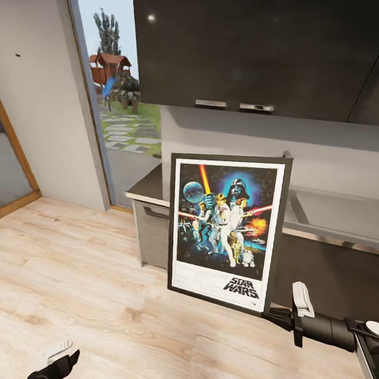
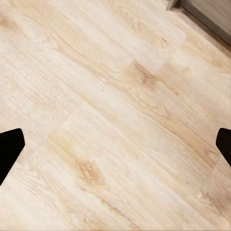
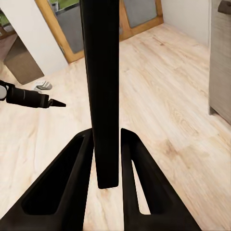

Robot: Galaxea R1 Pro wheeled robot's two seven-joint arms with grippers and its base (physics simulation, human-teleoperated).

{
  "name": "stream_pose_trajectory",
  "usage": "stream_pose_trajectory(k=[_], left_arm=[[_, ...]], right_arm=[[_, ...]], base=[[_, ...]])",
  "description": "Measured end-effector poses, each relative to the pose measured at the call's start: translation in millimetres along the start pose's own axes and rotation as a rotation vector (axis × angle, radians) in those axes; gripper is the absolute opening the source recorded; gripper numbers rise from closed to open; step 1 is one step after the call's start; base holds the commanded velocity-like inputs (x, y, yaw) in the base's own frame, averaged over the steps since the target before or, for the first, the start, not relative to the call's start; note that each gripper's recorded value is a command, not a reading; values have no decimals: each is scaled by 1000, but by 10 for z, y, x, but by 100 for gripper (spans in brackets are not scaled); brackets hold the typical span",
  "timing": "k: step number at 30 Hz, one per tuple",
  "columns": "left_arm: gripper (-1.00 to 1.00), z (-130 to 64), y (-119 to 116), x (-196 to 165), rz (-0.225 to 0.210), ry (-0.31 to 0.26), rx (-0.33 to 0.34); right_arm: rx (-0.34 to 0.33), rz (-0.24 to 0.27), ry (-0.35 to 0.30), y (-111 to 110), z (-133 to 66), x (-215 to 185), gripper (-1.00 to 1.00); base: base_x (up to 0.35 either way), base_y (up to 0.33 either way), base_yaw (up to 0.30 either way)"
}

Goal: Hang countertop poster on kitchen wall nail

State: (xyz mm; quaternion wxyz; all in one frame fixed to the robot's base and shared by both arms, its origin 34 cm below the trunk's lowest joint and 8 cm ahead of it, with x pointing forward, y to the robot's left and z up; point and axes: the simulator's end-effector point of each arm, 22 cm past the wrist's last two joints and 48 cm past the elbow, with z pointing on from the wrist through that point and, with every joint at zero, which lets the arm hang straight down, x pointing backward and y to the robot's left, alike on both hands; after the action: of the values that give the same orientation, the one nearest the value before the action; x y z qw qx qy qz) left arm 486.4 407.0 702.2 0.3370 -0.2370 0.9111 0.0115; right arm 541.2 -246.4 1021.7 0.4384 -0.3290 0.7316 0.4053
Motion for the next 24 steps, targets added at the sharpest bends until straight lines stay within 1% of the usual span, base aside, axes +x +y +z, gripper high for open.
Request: stream_pose_trajectory(k=[24], left_arm=[[100, -35, -56, -131, -6, -27, 13]], right_arm=[[4, -28, -14, 46, -42, -117, -100]], base=[[0, 11, 6]])
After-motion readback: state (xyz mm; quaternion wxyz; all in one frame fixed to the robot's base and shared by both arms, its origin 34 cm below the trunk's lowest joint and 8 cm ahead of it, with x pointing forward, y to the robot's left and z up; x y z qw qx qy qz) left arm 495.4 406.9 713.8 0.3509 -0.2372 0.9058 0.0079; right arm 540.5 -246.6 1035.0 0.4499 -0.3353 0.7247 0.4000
